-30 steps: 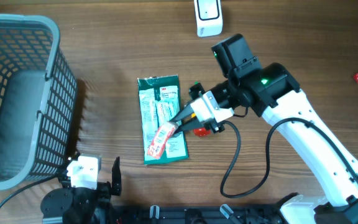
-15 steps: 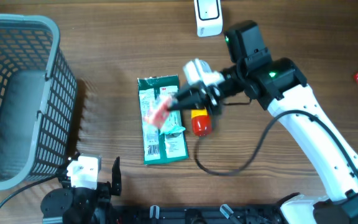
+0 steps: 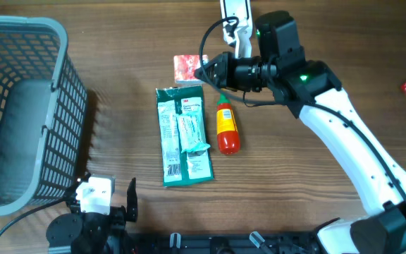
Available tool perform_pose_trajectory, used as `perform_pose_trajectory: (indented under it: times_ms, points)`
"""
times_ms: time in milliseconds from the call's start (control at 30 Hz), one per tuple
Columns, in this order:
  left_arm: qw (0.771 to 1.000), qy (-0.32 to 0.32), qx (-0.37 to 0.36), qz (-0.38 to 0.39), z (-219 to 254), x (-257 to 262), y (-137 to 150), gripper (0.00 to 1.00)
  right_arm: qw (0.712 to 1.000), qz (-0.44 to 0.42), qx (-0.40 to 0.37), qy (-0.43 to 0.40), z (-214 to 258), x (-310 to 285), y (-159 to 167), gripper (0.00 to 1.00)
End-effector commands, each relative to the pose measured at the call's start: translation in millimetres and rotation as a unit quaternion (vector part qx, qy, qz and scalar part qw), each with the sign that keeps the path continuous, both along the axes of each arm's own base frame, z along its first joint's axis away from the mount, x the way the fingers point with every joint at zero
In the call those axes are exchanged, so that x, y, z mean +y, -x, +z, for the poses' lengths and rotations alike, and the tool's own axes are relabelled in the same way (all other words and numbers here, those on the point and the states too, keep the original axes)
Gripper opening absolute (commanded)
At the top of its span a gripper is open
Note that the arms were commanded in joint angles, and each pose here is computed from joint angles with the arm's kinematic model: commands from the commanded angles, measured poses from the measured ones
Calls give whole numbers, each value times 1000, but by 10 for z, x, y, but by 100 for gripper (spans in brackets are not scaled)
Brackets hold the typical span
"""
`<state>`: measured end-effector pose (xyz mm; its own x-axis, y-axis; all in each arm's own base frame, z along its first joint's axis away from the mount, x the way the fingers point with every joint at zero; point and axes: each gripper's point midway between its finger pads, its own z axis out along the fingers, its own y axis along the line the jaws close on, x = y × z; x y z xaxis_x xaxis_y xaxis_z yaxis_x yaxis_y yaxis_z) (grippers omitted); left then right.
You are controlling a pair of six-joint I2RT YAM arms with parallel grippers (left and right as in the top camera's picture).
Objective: Scan the item barcode
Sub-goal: 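Hold the tissue pack in front of the scanner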
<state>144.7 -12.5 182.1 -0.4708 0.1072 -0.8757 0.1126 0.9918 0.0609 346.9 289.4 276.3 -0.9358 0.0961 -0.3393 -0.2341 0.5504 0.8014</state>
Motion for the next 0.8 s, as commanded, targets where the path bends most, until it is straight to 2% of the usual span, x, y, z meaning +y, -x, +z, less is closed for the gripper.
perform_pose_trajectory:
  times_ms: [0, 100, 233, 333, 400, 467, 567, 600, 700, 767]
  points:
    - [1000, -4, -6, -11, 19, -28, 5, 100, 991, -76, 110, -2, -343, -145, -224, 4]
    - [1000, -4, -6, -11, 19, -28, 5, 100, 983, -75, 167, -33, -454, -219, -304, 4]
    - [1000, -4, -6, -11, 19, -27, 5, 100, 978, -69, 183, -75, -464, -379, -490, 4]
    - [1000, -4, -6, -11, 19, -27, 5, 100, 952, -134, 256, -101, -487, -606, -620, 4]
    - [1000, -4, -6, -11, 19, -27, 5, 100, 927, -175, 309, -120, -490, -695, -671, 4]
    - [1000, -4, -6, -11, 20, -27, 5, 100, 876, -229, 398, -147, -517, -735, -699, 4]
    - [1000, -4, -6, -11, 19, -27, 5, 100, 817, -291, 467, -173, -535, -772, -771, 4]
    - [1000, -4, -6, -11, 20, -28, 5, 100, 806, -310, 471, -182, -535, -789, -836, 4]
    - [1000, -4, -6, -11, 19, -27, 5, 100, 807, -314, 449, -220, -464, -763, -1086, 4]
    - [1000, -4, -6, -11, 19, -27, 5, 100, 789, -320, 466, -241, -557, -729, -1236, 4]
